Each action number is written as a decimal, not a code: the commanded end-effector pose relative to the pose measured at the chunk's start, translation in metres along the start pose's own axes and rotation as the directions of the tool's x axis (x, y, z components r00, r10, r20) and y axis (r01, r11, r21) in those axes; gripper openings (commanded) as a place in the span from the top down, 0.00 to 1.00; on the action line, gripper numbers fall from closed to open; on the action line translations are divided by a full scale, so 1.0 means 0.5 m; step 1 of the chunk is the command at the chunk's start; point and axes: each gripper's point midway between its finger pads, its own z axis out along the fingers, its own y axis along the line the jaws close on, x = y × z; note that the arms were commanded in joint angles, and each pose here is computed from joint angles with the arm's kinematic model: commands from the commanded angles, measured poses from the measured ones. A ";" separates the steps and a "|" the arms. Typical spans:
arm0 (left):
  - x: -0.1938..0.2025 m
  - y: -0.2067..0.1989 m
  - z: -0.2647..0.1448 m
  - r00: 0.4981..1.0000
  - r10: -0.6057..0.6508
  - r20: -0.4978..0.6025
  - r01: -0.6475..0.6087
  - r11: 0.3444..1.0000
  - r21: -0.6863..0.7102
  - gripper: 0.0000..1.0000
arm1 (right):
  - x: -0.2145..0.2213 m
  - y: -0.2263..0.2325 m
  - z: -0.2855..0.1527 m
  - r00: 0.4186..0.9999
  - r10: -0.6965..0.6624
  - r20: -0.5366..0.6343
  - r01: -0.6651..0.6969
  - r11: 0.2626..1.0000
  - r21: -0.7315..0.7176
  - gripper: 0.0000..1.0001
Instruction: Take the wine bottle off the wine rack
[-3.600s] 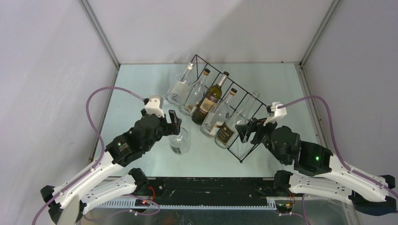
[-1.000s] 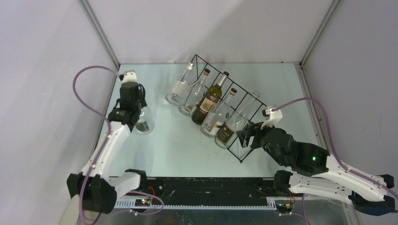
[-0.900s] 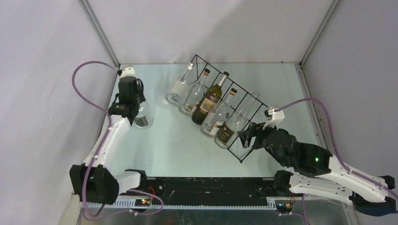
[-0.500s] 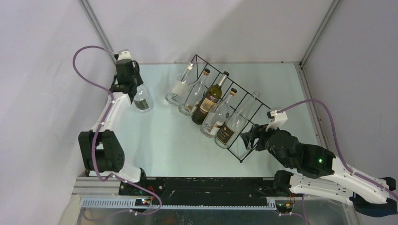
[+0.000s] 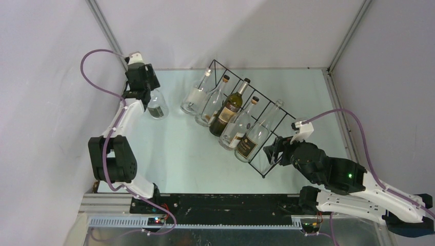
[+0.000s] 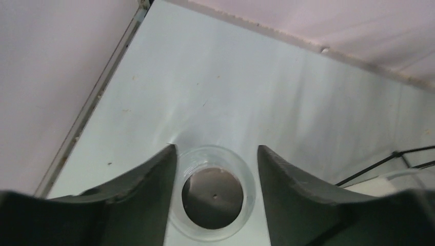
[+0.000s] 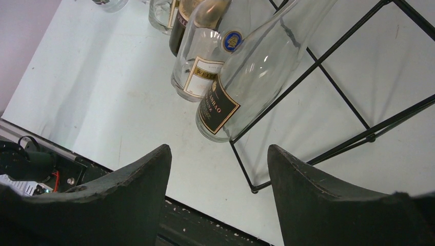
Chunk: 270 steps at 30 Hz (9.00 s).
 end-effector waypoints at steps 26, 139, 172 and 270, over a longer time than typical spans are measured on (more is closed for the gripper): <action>-0.036 0.021 -0.281 0.988 -0.151 0.036 0.145 0.982 0.125 0.00 | -0.006 -0.026 -0.072 0.999 0.026 0.033 -0.022 0.992 -0.123 0.25; 0.219 0.014 -0.434 0.995 0.027 -0.100 0.000 0.966 0.258 0.00 | -0.186 -0.186 0.279 0.913 0.320 0.251 -0.392 0.859 0.329 0.34; 0.214 0.026 -0.434 0.996 0.034 -0.086 -0.013 0.973 0.230 0.00 | -0.240 -0.169 0.279 0.900 0.295 0.321 -0.382 0.888 0.255 0.94; 0.132 -0.005 -0.530 0.988 -0.067 0.137 0.003 0.907 0.422 0.00 | -0.216 0.412 0.183 0.935 -0.085 0.345 0.171 0.958 -0.228 0.24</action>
